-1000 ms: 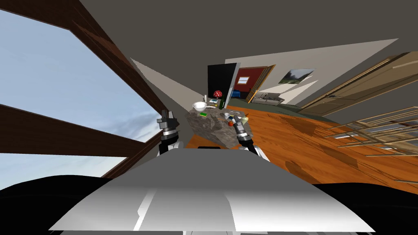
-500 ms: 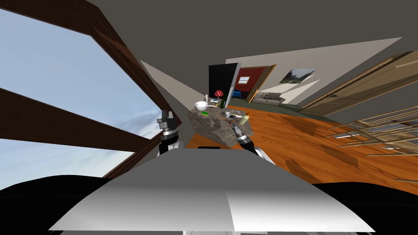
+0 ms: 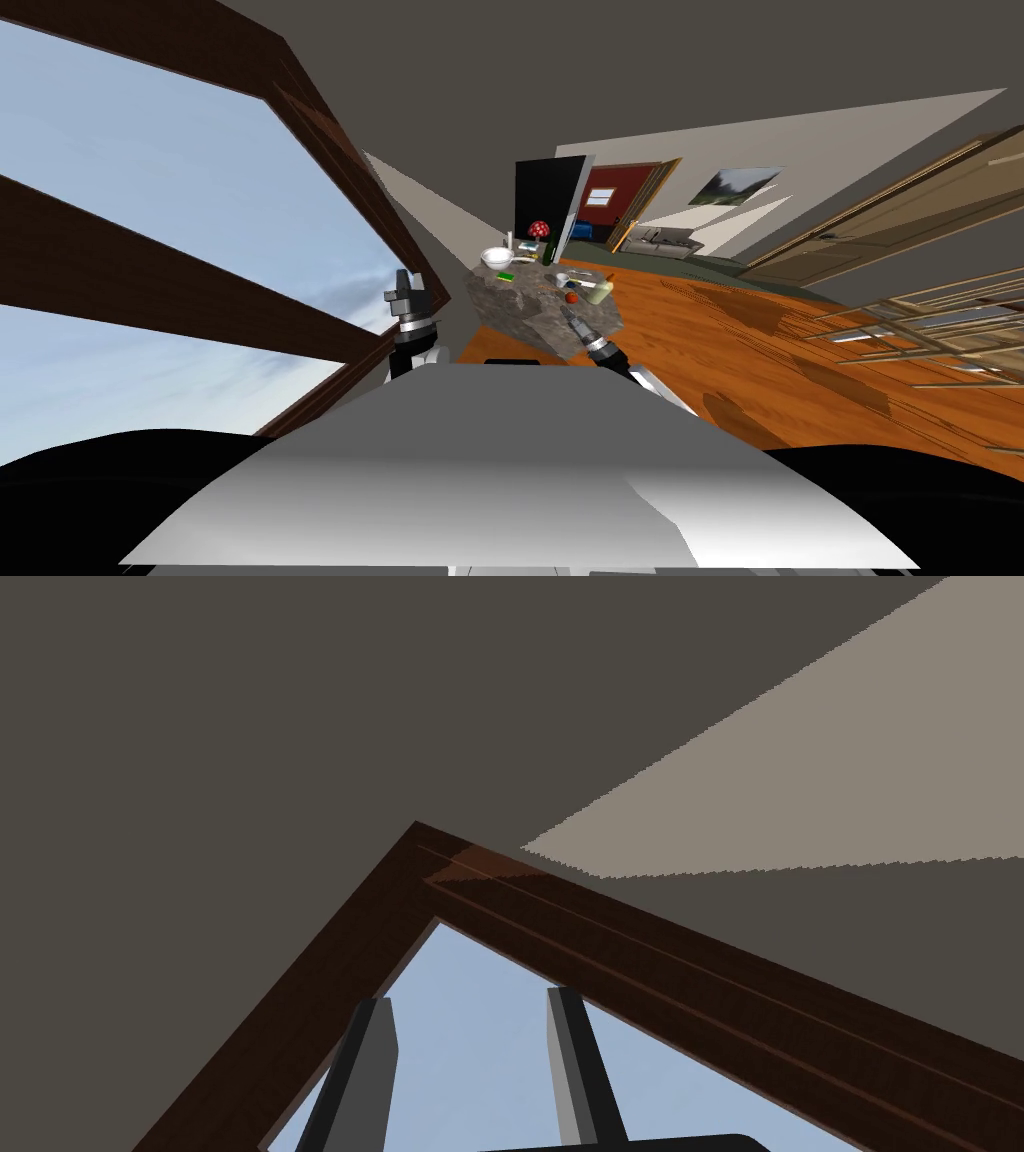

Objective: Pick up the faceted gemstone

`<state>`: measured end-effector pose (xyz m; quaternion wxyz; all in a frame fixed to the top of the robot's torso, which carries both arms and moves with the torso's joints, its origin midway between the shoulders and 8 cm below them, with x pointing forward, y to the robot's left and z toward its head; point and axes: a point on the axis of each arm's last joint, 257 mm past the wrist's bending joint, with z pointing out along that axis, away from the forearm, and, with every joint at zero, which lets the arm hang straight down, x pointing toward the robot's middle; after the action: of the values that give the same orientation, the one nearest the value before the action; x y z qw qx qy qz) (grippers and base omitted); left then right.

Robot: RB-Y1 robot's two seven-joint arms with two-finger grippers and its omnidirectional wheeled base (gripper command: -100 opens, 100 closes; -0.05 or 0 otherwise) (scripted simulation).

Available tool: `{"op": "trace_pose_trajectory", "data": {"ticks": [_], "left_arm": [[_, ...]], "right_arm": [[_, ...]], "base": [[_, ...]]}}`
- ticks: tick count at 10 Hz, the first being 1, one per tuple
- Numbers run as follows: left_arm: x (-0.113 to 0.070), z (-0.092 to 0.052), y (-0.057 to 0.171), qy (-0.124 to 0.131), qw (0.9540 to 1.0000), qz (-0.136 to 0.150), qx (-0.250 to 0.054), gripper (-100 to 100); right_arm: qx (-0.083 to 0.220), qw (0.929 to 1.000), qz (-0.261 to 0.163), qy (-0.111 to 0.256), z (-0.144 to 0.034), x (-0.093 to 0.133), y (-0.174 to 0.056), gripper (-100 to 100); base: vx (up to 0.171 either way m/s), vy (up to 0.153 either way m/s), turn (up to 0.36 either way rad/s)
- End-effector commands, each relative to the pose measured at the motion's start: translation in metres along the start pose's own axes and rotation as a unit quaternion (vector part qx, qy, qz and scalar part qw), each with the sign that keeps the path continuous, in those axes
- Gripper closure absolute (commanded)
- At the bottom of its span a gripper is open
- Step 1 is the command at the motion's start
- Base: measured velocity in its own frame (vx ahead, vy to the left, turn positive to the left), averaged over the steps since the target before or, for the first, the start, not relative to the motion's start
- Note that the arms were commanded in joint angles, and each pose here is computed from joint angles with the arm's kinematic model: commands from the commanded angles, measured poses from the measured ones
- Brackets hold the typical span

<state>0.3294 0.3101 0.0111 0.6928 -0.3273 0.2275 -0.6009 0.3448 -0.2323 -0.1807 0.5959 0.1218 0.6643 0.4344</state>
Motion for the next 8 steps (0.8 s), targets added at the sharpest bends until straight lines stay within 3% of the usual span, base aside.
{"op": "trace_pose_trajectory", "data": {"ticks": [1, 2, 3, 4, 5, 7, 8], "left_arm": [[0.000, 0.000, 0.000, 0.000, 1.0000, 0.000, 0.000, 0], [0.000, 0.000, 0.000, 0.000, 1.0000, 0.000, 0.000, 0], [0.000, 0.000, 0.000, 0.000, 1.0000, 0.000, 0.000, 0], [0.000, 0.000, 0.000, 0.000, 1.0000, 0.000, 0.000, 0], [0.000, 0.000, 0.000, 0.000, 1.0000, 0.000, 0.000, 0], [0.000, 0.000, 0.000, 0.000, 1.0000, 0.000, 0.000, 0], [0.000, 0.000, 0.000, 0.000, 1.0000, 0.000, 0.000, 0]], "right_arm": [[0.009, 0.9993, -0.020, 0.030, -0.008, 0.012, -0.012, -100], [0.009, 0.9991, -0.024, 0.035, -0.009, 0.012, -0.012, -100], [0.026, 0.9964, -0.043, 0.068, -0.023, 0.029, -0.029, -100], [0.026, 0.9950, -0.053, 0.081, -0.026, 0.029, -0.031, -100], [0.044, 0.9902, -0.070, 0.113, -0.042, 0.045, -0.048, -100], [0.043, 0.9868, -0.084, 0.131, -0.046, 0.044, -0.051, -100], [0.061, 0.9788, -0.102, 0.167, -0.067, 0.059, -0.069, -100]], "base": [[-0.038, 0.062, 0.022], [-0.024, 0.026, -0.010], [-0.036, 0.048, 0.069], [-0.037, 0.050, 0.041], [-0.044, 0.070, 0.094], [-0.034, 0.044, 0.014], [-0.022, 0.054, 0.090]]}}
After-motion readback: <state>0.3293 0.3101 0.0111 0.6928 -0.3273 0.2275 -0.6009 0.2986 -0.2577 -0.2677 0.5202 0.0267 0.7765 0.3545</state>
